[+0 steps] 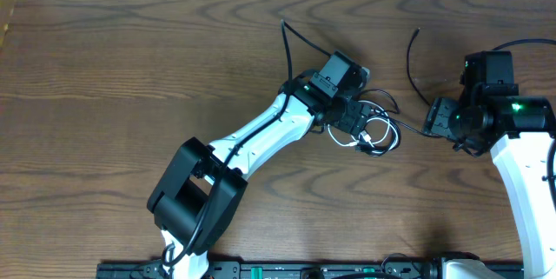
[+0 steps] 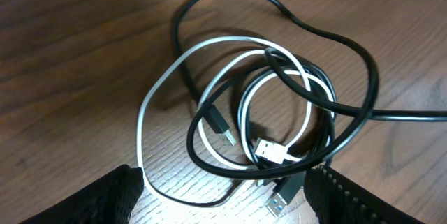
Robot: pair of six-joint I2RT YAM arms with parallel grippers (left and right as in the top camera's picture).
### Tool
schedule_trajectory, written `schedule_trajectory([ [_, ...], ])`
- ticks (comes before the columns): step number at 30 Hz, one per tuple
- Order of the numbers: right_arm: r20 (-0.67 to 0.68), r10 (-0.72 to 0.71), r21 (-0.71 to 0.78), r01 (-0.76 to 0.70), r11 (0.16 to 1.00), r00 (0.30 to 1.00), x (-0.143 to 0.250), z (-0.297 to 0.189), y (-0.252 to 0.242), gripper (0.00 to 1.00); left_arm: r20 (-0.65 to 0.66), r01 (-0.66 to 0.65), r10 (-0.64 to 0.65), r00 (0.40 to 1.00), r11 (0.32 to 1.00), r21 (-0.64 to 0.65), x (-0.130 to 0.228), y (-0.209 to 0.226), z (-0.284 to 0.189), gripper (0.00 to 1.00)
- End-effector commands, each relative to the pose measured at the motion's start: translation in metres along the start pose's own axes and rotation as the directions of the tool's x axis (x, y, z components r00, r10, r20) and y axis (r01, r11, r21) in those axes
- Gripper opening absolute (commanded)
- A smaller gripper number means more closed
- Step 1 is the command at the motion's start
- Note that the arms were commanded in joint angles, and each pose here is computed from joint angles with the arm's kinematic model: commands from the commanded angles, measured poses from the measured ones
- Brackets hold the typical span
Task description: Untangle cables
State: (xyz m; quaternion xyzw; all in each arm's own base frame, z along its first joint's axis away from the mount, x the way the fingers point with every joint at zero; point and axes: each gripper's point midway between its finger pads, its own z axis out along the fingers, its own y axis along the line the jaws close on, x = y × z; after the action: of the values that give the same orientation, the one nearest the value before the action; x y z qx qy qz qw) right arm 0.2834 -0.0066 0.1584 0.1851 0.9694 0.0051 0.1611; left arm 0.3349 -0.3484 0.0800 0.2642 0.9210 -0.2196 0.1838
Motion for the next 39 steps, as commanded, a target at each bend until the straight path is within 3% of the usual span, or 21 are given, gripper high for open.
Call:
schedule_trajectory([
  [1, 0.007, -0.015, -0.006, 0.015, 1.0, 1.0, -0.002, -0.002, 0.001, 0.71, -0.018, -0.115, 0.115, 0.993, 0.993, 0.001, 0.005, -0.006, 0.007, 0.81],
  [8, 0.007, -0.015, -0.006, 0.015, 1.0, 1.0, -0.002, -0.002, 0.001, 0.71, -0.046, -0.315, 0.317, 0.947, 0.948, 0.047, 0.017, -0.021, 0.009, 0.84],
  [20, 0.006, -0.015, -0.01, 0.015, 1.0, 1.0, -0.002, -0.002, 0.002, 0.71, -0.031, -0.34, 0.339, 0.94, 0.94, -0.01, 0.012, -0.006, 0.038, 0.82],
  [23, 0.006, -0.015, -0.01, 0.015, 1.0, 1.0, -0.002, -0.002, 0.002, 0.71, -0.036, -0.338, 0.337, 0.941, 0.941, -0.023, 0.012, -0.003, 0.04, 0.49],
  [25, 0.008, -0.015, -0.011, 0.015, 1.0, 1.0, -0.003, -0.002, 0.002, 0.72, -0.029, -0.337, 0.336, 0.941, 0.941, -0.04, 0.009, 0.0, 0.036, 0.13],
  [26, 0.01, -0.015, -0.012, 0.015, 1.0, 1.0, -0.003, -0.002, 0.002, 0.72, -0.024, -0.337, 0.336, 0.942, 0.941, -0.046, 0.007, 0.0, 0.034, 0.08],
  [34, 0.003, -0.049, -0.126, 0.049, 0.991, 0.999, -0.003, -0.004, 0.023, 0.77, 0.15, -0.323, 0.33, 0.932, 0.944, -0.068, -0.037, -0.018, -0.038, 0.07],
  [39, 0.01, -0.172, -0.306, 0.166, 0.937, 0.985, 0.002, -0.011, 0.056, 0.76, 0.296, -0.19, 0.194, 0.935, 0.981, -0.043, -0.063, -0.031, -0.099, 0.08],
])
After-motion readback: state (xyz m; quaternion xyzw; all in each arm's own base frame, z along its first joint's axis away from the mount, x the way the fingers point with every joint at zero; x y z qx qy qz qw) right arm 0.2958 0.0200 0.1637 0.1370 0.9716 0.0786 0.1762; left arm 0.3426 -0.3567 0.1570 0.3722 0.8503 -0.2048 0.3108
